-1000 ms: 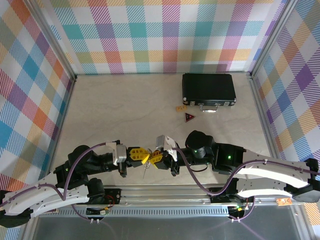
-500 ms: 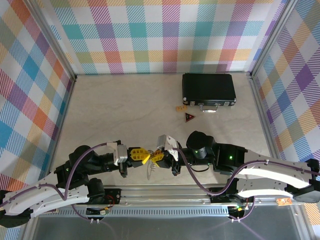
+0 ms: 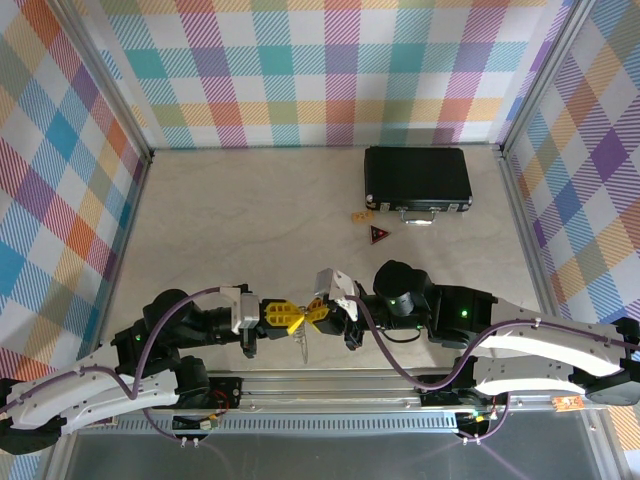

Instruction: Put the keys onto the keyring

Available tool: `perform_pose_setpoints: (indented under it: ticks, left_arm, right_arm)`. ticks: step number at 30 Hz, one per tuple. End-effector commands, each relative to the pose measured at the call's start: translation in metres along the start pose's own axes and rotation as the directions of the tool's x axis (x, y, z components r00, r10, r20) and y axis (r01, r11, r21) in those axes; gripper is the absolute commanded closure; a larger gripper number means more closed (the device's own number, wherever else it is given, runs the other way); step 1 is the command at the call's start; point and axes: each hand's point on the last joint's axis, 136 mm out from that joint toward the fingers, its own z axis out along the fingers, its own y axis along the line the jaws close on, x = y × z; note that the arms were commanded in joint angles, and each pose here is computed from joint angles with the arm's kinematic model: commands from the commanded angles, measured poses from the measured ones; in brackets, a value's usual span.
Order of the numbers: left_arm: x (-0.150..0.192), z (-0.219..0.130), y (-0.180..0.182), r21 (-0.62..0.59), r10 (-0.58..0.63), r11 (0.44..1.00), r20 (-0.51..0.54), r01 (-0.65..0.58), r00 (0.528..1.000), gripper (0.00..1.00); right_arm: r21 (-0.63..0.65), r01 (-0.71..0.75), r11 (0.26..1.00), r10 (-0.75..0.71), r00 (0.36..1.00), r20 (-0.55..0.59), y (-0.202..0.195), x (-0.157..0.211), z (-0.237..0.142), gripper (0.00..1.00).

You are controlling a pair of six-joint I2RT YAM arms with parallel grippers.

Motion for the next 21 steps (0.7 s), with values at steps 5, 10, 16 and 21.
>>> perform_pose_setpoints:
  ticks: [5,10,16,21]
  left_arm:
    - [-0.019,-0.002,-0.01,0.058,0.016,0.998,0.039,-0.018,0.999,1.0]
    - [-0.015,-0.003,-0.005,0.024,0.022,0.999,0.022,-0.023,1.0,1.0]
    - [-0.012,-0.005,0.002,-0.018,0.031,0.999,0.006,-0.031,0.999,1.0]
    - [-0.011,-0.007,0.007,-0.055,0.036,0.998,0.009,-0.035,0.999,1.0]
  right_arm:
    - [-0.016,0.036,0.999,-0.036,0.999,0.034,0.005,-0.012,-0.008,1.0]
    - [-0.025,0.043,0.999,-0.041,0.998,0.051,0.008,-0.014,-0.012,1.0]
    - [-0.036,0.044,0.998,-0.042,0.998,0.054,0.01,-0.014,-0.014,1.0]
    - [-0.039,0.043,0.998,-0.041,0.998,0.053,0.011,-0.014,-0.015,1.0]
